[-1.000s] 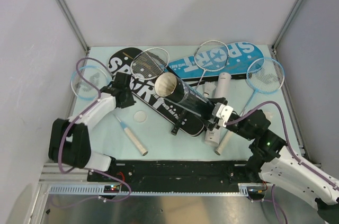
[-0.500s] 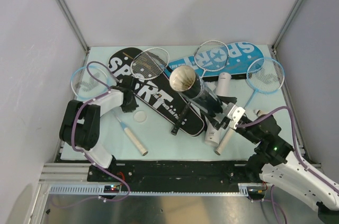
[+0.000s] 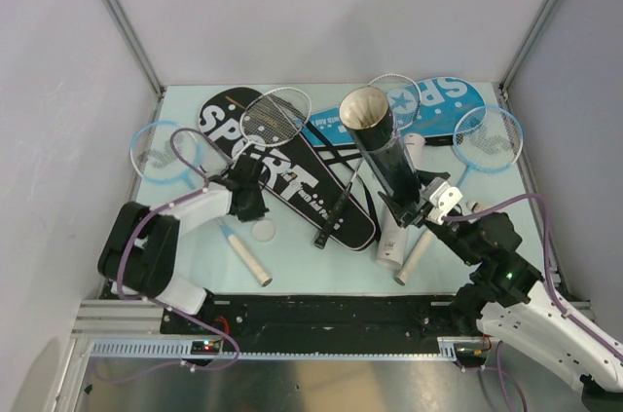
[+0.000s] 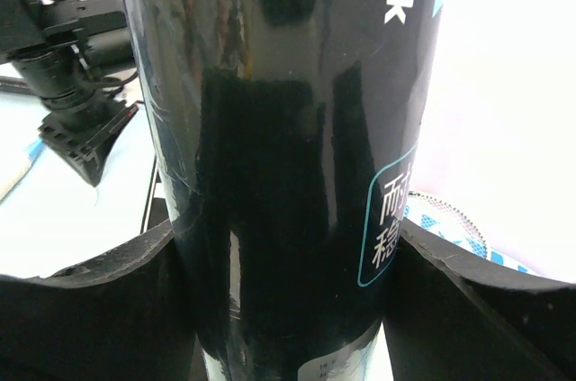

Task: Pack up the badminton gear
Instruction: Adjust the lid at the center of the board, then adjust the shuttle tube.

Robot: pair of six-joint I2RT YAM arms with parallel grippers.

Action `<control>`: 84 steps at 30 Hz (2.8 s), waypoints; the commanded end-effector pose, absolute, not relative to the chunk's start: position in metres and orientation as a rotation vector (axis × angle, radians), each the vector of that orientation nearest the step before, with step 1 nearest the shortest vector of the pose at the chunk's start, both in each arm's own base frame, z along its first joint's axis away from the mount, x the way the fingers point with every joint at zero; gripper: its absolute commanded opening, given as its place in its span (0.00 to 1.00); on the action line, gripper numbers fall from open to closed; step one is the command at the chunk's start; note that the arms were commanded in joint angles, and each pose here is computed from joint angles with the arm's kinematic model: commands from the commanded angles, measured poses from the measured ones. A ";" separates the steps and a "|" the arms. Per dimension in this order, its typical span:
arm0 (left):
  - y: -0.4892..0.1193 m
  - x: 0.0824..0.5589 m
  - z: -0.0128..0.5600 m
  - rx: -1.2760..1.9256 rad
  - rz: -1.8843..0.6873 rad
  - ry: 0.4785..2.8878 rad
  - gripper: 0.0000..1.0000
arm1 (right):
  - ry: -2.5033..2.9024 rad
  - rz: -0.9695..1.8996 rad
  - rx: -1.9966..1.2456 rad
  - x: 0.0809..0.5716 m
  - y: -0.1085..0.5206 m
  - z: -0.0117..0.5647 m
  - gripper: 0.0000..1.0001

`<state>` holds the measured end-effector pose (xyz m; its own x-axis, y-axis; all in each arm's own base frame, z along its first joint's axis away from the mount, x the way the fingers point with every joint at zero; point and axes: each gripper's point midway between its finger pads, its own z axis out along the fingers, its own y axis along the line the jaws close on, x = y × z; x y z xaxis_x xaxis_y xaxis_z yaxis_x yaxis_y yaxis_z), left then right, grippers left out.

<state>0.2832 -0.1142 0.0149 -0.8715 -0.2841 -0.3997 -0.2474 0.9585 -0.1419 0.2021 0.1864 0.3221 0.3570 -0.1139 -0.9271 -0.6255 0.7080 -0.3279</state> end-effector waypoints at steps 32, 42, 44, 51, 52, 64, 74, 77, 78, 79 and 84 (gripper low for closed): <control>-0.255 0.193 0.389 0.486 -1.230 1.366 0.96 | 1.385 1.141 -0.415 0.171 0.294 0.330 0.23; -0.290 0.179 0.398 0.570 -1.395 1.312 1.00 | 1.368 1.241 -0.434 0.161 0.319 0.330 0.24; -0.293 0.179 0.397 0.569 -1.407 1.312 1.00 | 1.371 1.251 -0.443 0.159 0.323 0.328 0.25; -0.297 0.190 0.388 0.523 -1.402 1.346 0.93 | 1.367 1.293 -0.512 0.146 0.335 0.323 0.27; -0.297 0.191 0.388 0.513 -1.400 1.349 0.91 | 1.373 1.291 -0.515 0.146 0.335 0.321 0.28; -0.296 0.196 0.391 0.440 -1.441 1.372 0.43 | 1.419 1.236 -0.490 0.154 0.331 0.311 0.55; -0.270 0.220 0.376 0.323 -1.420 1.431 0.32 | 1.571 1.140 -0.432 0.163 0.313 0.285 0.83; -0.265 0.220 0.376 0.326 -1.405 1.422 0.30 | 1.597 1.107 -0.414 0.166 0.303 0.281 0.86; -0.262 0.221 0.376 0.320 -1.396 1.417 0.29 | 1.600 1.097 -0.401 0.168 0.299 0.282 0.86; -0.259 0.222 0.376 0.318 -1.388 1.414 0.29 | 1.612 1.089 -0.388 0.169 0.295 0.280 0.86; -0.242 0.229 0.364 0.319 -1.292 1.467 0.28 | 1.669 1.065 -0.210 0.186 0.261 0.282 0.83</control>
